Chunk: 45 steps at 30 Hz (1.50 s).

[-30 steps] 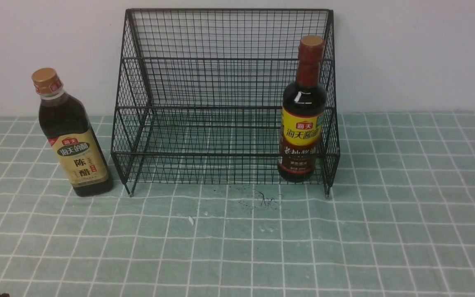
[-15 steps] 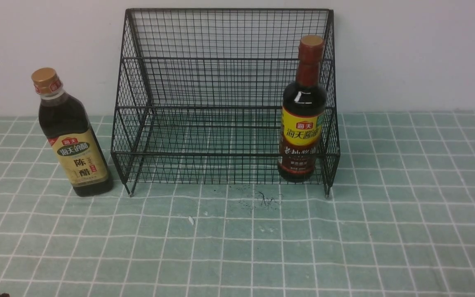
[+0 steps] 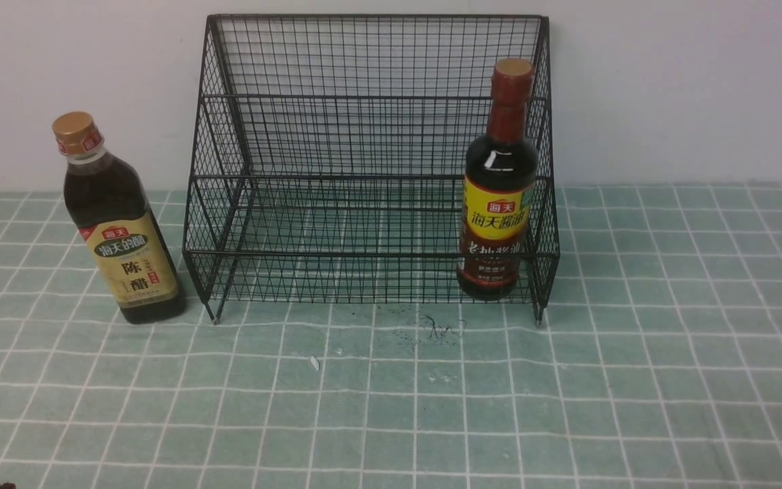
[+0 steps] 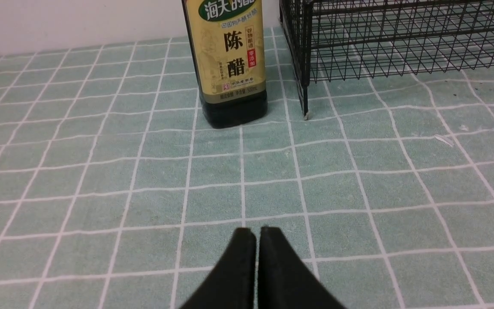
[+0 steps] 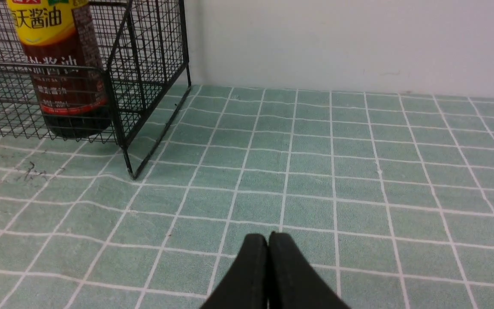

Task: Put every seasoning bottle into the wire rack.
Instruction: Use the left arm to grab the condiment bottle closest to it

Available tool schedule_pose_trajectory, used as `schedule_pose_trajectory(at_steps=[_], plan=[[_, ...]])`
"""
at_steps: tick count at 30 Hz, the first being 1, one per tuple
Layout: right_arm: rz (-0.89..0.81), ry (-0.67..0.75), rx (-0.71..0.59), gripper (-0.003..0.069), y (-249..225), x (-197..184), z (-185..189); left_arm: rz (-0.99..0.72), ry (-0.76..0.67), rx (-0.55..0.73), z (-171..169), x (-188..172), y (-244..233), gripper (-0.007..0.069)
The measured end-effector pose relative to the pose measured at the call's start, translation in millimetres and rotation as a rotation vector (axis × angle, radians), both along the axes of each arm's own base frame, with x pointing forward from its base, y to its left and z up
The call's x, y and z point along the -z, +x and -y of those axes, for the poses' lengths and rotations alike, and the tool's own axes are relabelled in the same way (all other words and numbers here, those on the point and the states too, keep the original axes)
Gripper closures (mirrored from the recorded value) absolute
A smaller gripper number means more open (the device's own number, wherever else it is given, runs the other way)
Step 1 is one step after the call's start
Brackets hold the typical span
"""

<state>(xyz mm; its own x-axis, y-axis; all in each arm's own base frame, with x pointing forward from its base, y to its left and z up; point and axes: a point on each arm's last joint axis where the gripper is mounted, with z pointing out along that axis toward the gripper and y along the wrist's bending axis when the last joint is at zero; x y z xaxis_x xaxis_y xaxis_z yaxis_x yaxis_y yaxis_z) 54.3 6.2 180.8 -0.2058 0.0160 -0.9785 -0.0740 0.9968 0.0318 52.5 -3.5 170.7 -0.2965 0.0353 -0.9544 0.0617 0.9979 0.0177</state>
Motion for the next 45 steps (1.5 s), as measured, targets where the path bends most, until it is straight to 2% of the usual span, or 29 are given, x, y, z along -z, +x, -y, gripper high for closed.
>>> schedule_pose_trajectory(at_steps=[4,33,45], plan=[[-0.007,0.035,0.022,0.0673,0.0,0.4,1.3,0.0,0.0,0.0,0.0,0.0,0.0,0.0631],[-0.008,0.029,0.039,0.0673,0.1,0.5,2.9,0.0,0.0,0.0,0.0,0.0,0.0,0.0631],[-0.008,0.028,0.039,0.0673,0.1,0.6,3.0,0.007,0.051,0.003,-1.1,-0.4,0.2,0.0631]])
